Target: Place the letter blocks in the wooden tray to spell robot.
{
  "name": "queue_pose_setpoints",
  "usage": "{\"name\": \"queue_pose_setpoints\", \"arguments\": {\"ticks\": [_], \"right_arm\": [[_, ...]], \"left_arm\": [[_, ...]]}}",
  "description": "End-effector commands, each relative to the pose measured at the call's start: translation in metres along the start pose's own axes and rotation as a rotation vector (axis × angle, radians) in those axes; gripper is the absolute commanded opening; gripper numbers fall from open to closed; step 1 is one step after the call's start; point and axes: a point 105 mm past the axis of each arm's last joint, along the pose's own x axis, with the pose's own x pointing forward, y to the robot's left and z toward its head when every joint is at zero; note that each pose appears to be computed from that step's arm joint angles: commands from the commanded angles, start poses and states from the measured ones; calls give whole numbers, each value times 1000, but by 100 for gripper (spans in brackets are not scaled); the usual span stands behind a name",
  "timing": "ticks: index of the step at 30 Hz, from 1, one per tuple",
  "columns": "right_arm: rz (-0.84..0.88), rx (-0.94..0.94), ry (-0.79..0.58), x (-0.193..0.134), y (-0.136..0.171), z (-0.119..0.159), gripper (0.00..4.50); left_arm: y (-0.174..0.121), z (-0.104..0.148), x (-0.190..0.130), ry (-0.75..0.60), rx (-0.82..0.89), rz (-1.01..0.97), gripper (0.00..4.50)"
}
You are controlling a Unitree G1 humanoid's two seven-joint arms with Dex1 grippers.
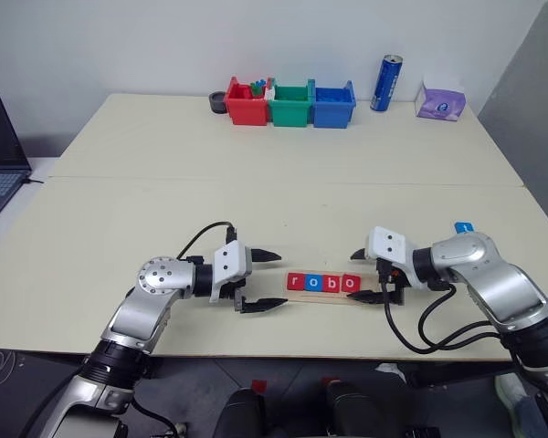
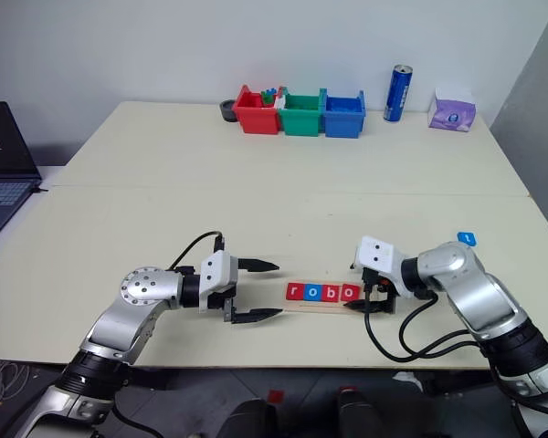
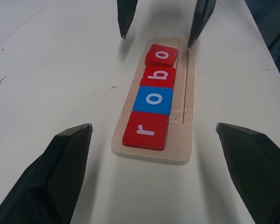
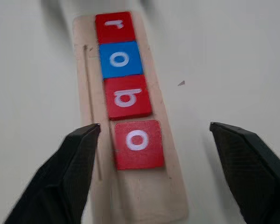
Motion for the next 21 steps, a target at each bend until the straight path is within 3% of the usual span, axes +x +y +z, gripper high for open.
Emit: {"name": "queue_pose_setpoints", "arguments": {"ticks": [1, 9, 21], "right_arm": [[-63, -11, -47, -5, -7, 10, 281], [-118, -57, 23, 6, -16, -2, 3], [-42, -86, 23, 16, -2, -1, 3]], "left_arm": [[-1, 7, 1, -19, 38, -2, 450], [0, 6, 3, -20, 44, -7, 450], [-1, 5, 4, -20, 40, -5, 450]]}}
